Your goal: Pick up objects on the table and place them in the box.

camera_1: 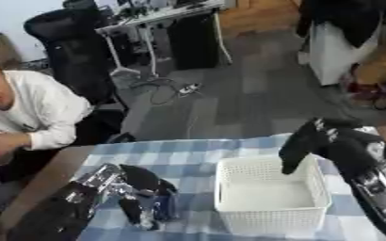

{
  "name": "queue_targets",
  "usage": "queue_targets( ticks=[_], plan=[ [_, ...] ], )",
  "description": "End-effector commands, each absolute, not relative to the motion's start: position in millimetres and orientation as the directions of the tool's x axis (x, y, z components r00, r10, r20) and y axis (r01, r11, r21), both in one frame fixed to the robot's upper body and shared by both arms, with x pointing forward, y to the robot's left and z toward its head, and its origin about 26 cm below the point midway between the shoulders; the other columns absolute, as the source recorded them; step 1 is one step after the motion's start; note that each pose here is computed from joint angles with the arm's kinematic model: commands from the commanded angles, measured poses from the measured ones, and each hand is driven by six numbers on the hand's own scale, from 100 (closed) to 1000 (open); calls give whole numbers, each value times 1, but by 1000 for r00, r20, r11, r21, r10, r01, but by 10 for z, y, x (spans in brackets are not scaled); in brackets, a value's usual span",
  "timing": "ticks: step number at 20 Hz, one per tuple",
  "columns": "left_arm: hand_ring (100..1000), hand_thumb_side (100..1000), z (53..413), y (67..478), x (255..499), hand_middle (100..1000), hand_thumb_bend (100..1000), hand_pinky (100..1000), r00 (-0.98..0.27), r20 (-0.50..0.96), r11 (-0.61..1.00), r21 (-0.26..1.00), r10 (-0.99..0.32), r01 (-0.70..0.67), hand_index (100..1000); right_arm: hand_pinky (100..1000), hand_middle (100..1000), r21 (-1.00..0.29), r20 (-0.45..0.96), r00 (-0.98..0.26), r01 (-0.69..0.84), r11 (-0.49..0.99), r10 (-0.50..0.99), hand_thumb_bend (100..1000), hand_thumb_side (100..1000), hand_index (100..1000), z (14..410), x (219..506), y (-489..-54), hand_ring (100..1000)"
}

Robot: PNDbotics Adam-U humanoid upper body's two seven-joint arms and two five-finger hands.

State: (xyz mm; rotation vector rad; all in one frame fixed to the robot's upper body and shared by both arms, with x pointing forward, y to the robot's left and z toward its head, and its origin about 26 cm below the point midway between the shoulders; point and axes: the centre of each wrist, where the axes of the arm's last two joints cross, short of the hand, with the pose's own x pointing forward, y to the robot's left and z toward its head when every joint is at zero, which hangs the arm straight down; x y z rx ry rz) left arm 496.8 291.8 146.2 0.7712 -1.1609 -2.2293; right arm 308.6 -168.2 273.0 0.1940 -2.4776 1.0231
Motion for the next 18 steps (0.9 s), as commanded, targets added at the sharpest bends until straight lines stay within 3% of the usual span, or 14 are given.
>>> queue_targets(
  ticks=[1,2,3,4,5,6,7,8,9,18],
  plan=[
    [212,696,1463,2932,4963,326,502,100,-689,-276,-480,869,-670,119,520,553,544,-638,425,-905,-287,715,16,177,983,607,2812,3045,-1653,489],
    [222,687,1447,2931,4960,337,561,101,-680,-279,-468,878,-678,106,531,553,544,-637,424,-905,-287,715,15,177,983,607,2813,3045,-1652,489],
    [113,765,1427,2935,4958,232,222,100,-672,-282,-458,884,-685,96,427,551,541,-637,424,-906,-287,716,13,165,981,604,2814,3045,-1652,488],
    [123,757,1405,2940,4955,240,239,100,-664,-285,-452,888,-691,89,434,551,541,-636,423,-906,-288,716,12,166,981,605,2816,3045,-1651,488],
    [100,872,1384,2949,4952,163,111,100,-657,-290,-452,888,-695,86,373,550,540,-635,423,-906,-288,717,11,163,981,603,2816,3045,-1651,488],
    [100,872,1369,2957,4951,163,111,100,-652,-296,-455,887,-698,84,373,550,540,-635,423,-906,-288,717,10,163,981,603,2816,3045,-1651,488],
    [100,972,1358,2965,4949,103,100,100,-650,-303,-462,883,-697,83,317,549,538,-634,423,-906,-288,717,10,161,981,602,2816,3045,-1651,487],
    [100,966,1352,2973,4949,109,100,100,-650,-310,-471,878,-694,84,327,550,538,-634,423,-906,-288,718,10,161,981,602,2816,3045,-1652,487],
    [100,992,1349,2980,4949,100,100,100,-650,-313,-475,876,-692,85,267,549,538,-633,423,-906,-288,718,10,161,980,602,2816,3045,-1653,487],
    [100,981,1672,3085,4965,100,104,100,-642,-326,-391,919,-694,-44,218,549,537,-635,425,-905,-282,719,21,163,979,601,2801,3048,-1676,487]
  ],
)
